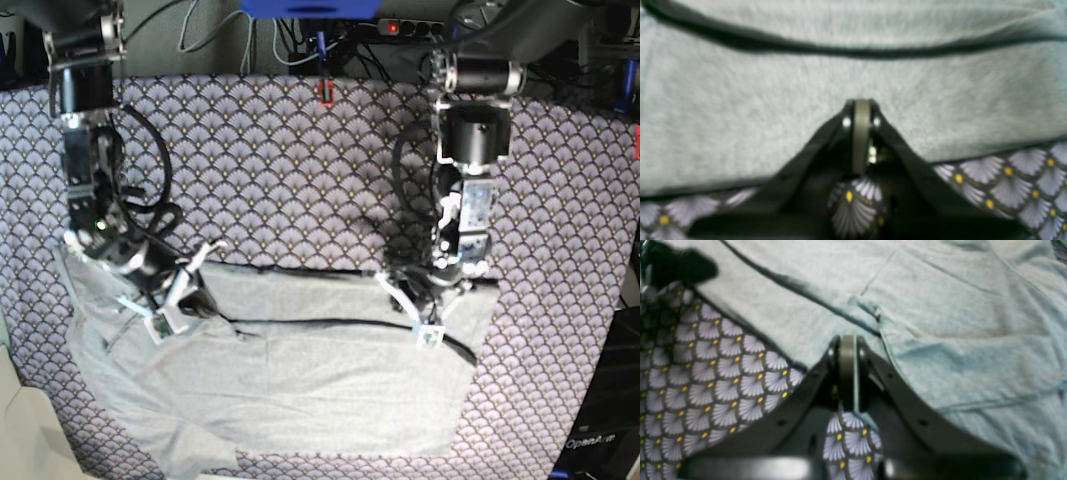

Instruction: Fold the T-shirt properly

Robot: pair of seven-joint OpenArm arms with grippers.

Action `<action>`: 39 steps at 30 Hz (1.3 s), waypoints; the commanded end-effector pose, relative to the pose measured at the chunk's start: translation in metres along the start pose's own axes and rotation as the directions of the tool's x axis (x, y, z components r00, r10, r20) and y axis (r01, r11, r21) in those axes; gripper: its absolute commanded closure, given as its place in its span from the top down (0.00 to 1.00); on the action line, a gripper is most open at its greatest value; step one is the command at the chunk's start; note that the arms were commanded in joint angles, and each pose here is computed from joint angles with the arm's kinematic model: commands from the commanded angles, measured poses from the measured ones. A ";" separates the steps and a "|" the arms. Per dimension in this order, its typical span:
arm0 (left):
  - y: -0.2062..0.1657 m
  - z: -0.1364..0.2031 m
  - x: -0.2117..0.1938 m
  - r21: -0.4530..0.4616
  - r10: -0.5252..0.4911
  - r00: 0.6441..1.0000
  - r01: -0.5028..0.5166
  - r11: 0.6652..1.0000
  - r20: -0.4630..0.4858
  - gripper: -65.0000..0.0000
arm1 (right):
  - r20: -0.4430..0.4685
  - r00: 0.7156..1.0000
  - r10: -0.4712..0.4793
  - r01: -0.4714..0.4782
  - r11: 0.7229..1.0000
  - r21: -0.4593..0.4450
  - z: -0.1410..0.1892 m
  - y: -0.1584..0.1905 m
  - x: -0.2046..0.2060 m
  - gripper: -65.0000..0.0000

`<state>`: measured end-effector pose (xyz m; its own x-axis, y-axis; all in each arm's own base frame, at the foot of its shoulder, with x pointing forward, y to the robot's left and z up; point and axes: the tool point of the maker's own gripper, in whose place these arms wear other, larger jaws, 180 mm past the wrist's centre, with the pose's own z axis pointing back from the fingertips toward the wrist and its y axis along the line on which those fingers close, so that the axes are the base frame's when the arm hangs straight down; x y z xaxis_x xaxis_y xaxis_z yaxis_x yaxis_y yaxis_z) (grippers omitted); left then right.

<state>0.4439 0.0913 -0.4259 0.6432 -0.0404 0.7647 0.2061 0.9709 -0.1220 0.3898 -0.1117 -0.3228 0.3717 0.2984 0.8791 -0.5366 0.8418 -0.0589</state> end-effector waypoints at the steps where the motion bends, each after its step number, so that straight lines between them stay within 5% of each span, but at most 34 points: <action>1: -0.003 -0.003 0.022 -0.010 0.000 0.999 0.001 1.000 0.049 0.00 | 0.090 0.996 0.030 -0.028 0.999 -0.016 0.010 -0.006 0.031 0.00; 13: -0.027 -0.022 0.044 -0.063 0.044 0.993 -0.037 0.997 0.112 0.00 | 0.101 0.991 0.088 -0.081 0.994 -0.070 0.068 0.013 0.029 0.00; 20: -0.034 -0.033 0.063 -0.086 0.070 0.985 -0.057 0.995 0.157 0.00 | 0.035 0.995 0.091 -0.088 0.993 -0.083 0.083 0.011 0.005 0.00; 23: -0.024 -0.038 0.067 -0.031 0.090 0.980 -0.085 0.996 0.177 0.00 | 0.008 0.997 0.075 -0.074 0.992 -0.102 0.090 0.006 -0.007 0.00; 33: -0.010 -0.032 0.128 0.069 0.100 0.929 -0.133 0.989 0.357 0.00 | -0.065 0.998 0.016 -0.026 0.985 -0.170 0.117 -0.010 -0.044 0.00; 39: -0.001 -0.023 0.152 0.047 0.190 0.892 -0.228 0.972 0.411 0.00 | -0.069 0.997 0.020 -0.032 0.985 -0.171 0.117 -0.010 -0.043 0.00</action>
<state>0.5434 0.0826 -0.3531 0.3764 0.2376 0.8955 -0.0048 0.9670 -0.2546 0.2846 -0.1870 -0.3189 0.4576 0.3395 0.8218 -0.4058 0.9021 -0.1467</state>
